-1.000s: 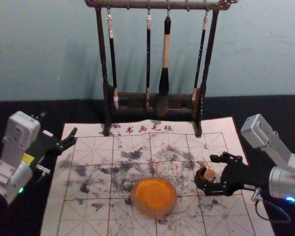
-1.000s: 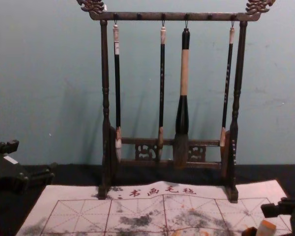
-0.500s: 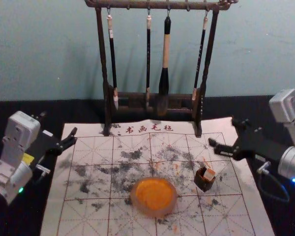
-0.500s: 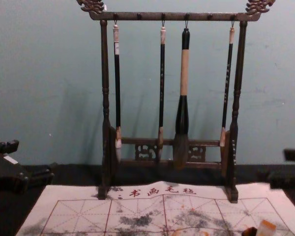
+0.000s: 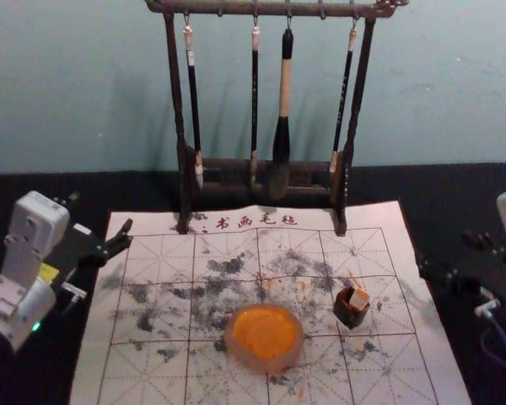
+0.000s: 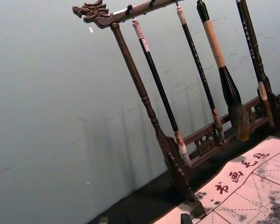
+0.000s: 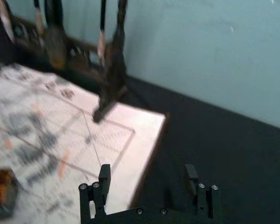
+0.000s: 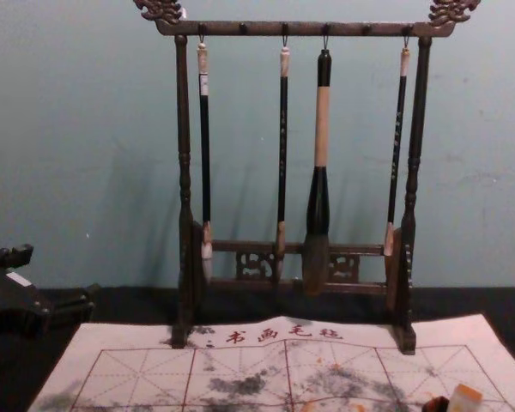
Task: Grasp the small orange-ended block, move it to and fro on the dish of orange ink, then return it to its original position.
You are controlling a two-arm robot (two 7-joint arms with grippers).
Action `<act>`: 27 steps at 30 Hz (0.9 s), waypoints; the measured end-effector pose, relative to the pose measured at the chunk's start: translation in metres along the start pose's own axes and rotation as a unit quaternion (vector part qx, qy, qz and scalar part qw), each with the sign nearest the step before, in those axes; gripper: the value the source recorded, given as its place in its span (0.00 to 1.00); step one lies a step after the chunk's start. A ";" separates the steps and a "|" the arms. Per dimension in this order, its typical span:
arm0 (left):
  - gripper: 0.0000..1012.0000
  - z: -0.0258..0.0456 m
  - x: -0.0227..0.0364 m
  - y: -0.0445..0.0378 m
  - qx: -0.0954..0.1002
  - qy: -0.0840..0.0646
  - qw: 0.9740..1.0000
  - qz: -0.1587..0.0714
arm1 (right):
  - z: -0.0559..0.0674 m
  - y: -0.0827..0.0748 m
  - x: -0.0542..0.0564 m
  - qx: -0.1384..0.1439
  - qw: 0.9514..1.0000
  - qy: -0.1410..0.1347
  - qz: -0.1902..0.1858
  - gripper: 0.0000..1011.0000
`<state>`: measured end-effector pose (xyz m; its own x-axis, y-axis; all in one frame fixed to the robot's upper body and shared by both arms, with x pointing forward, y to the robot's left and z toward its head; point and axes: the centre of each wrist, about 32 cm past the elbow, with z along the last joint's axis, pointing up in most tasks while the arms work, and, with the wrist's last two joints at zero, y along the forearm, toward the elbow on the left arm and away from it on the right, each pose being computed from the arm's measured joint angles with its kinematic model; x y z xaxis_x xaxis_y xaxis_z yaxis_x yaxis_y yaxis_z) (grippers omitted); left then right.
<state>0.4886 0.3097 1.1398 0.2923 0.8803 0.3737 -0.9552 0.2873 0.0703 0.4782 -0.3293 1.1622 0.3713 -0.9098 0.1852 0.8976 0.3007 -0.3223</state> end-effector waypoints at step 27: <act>0.99 0.0000 0.0000 0.0000 0.000 0.000 1.000 0.000 | -0.019 0.000 -0.010 -0.008 0.999 -0.025 -0.037 0.99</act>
<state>0.4886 0.3097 1.1398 0.2923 0.8803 0.3738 -0.9552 0.2873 0.0703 0.4700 -0.3258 1.1425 0.3155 -0.9138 0.2558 0.9193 0.2275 -0.3211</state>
